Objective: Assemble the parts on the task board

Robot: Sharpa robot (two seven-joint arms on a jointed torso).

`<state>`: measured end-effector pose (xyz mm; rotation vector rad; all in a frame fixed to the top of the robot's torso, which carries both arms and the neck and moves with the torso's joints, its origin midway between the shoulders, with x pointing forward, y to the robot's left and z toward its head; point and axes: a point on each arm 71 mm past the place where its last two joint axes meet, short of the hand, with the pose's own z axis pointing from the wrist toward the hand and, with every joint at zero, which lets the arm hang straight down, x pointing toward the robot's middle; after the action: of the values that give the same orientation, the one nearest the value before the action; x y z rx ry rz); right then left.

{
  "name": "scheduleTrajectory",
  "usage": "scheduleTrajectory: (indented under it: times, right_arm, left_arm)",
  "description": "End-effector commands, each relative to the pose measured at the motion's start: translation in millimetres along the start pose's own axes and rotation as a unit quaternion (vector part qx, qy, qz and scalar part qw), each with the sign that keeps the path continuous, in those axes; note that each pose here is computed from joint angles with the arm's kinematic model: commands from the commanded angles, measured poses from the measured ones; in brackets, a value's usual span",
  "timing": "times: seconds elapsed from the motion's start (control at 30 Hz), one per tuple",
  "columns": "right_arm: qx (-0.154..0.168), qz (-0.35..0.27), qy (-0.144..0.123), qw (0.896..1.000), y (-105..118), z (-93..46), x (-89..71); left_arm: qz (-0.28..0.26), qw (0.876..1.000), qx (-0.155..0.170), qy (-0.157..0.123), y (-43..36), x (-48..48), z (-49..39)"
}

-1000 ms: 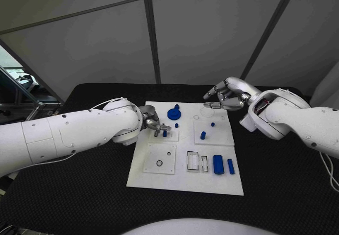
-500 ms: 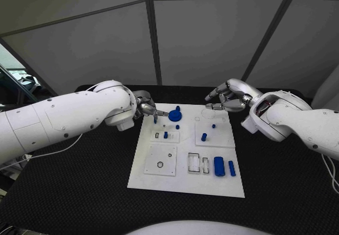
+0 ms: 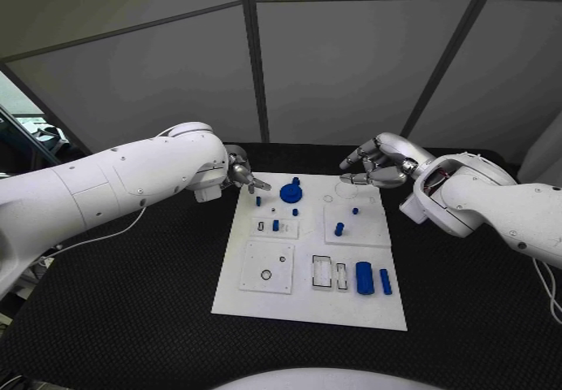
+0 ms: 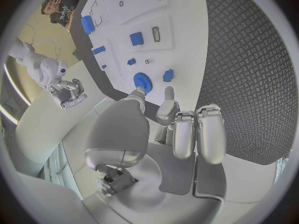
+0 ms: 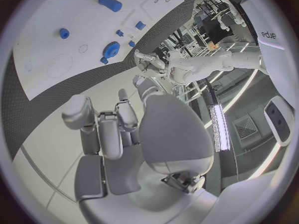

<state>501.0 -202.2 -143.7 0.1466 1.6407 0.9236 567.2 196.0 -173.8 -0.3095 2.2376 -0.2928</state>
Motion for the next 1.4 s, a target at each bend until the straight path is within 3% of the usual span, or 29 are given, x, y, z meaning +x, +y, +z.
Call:
scheduleTrajectory:
  times: [0.03,0.37,0.67,1.4]
  right_arm:
    - [-0.004,-0.001,0.001,1.000,1.4,1.1,-0.5]
    - [-0.003,-0.002,0.000,1.000,0.5,1.7,-0.9]
    - [-0.003,-0.002,0.000,1.000,0.6,2.6,-0.4]
    - [-0.004,-0.002,0.002,1.000,1.3,3.4,0.3]
  left_arm:
    - [0.045,0.999,0.000,0.018,-2.9,1.9,4.9]
    - [0.059,0.998,-0.012,0.010,-3.1,0.8,13.7]
    - [0.067,0.998,-0.010,0.020,-6.8,3.6,15.4]
    - [0.068,0.997,-0.012,0.037,-7.3,9.3,19.7]
